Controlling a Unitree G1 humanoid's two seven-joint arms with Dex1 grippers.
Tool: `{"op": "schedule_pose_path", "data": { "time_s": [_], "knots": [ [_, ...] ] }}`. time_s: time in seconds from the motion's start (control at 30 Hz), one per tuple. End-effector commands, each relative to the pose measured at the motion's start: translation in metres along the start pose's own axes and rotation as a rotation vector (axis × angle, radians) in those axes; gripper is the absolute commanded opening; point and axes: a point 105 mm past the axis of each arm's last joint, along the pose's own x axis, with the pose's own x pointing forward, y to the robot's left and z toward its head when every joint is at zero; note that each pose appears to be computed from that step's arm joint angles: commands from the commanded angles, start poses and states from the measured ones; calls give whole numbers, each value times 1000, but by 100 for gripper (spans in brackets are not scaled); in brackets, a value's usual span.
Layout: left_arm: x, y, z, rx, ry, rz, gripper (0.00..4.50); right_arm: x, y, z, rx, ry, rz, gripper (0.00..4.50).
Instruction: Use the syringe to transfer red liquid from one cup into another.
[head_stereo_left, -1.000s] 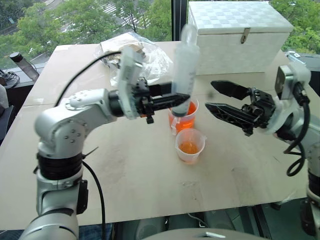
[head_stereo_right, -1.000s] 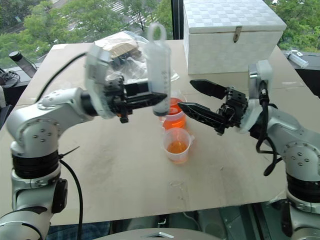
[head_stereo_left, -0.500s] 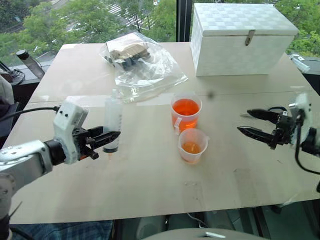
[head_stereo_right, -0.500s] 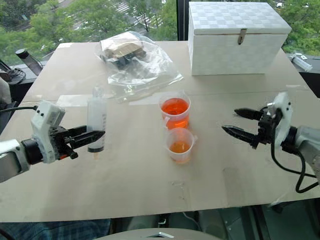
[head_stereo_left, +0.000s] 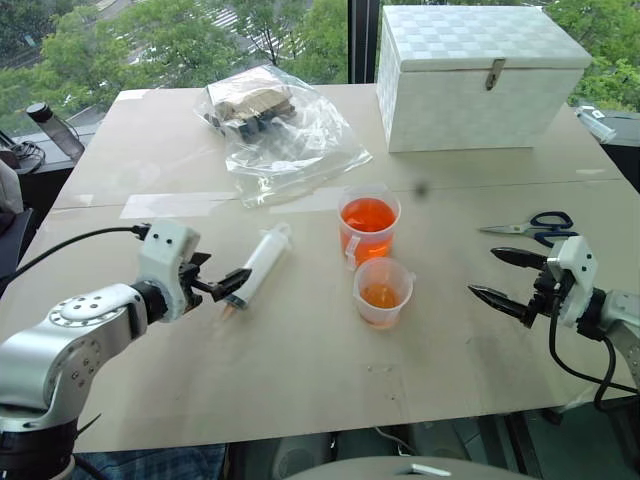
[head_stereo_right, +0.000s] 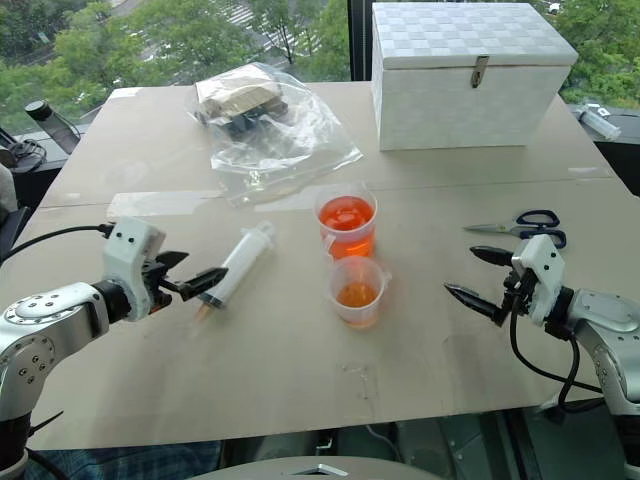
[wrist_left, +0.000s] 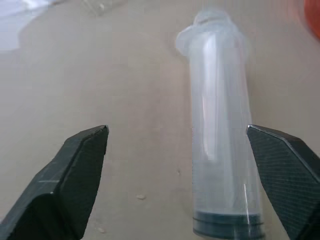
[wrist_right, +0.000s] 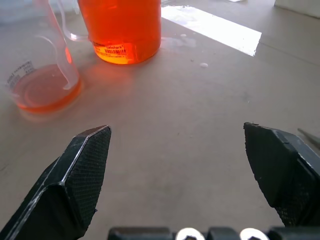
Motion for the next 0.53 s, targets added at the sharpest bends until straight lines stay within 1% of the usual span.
{"op": "schedule_pose_path", "data": {
  "time_s": [0.03, 0.1, 0.2, 0.27, 0.3, 0.37, 0.53],
  "knots": [
    [-25, -12, 36, 31, -235, -41, 449, -9, 2, 11, -17, -50, -29, 450],
    [-37, -29, 35, 0, -275, -123, 449, -12, 5, 8, 2, -52, -34, 450],
    [-48, -59, -5, 20, -146, -217, 449, -16, 11, 3, 29, -69, -32, 450],
    [-51, -75, -26, 34, -95, -250, 449, -17, 13, -1, 42, -78, -40, 450],
    [-52, -80, -34, 27, -80, -257, 449, -17, 13, -2, 44, -79, -41, 450],
    [-50, -89, -45, 9, -90, -254, 449, -16, 17, -7, 58, -77, -24, 450],
    [-36, -94, -68, 46, -88, -193, 449, -13, 21, -10, 88, -106, -12, 450]
  ]
}}
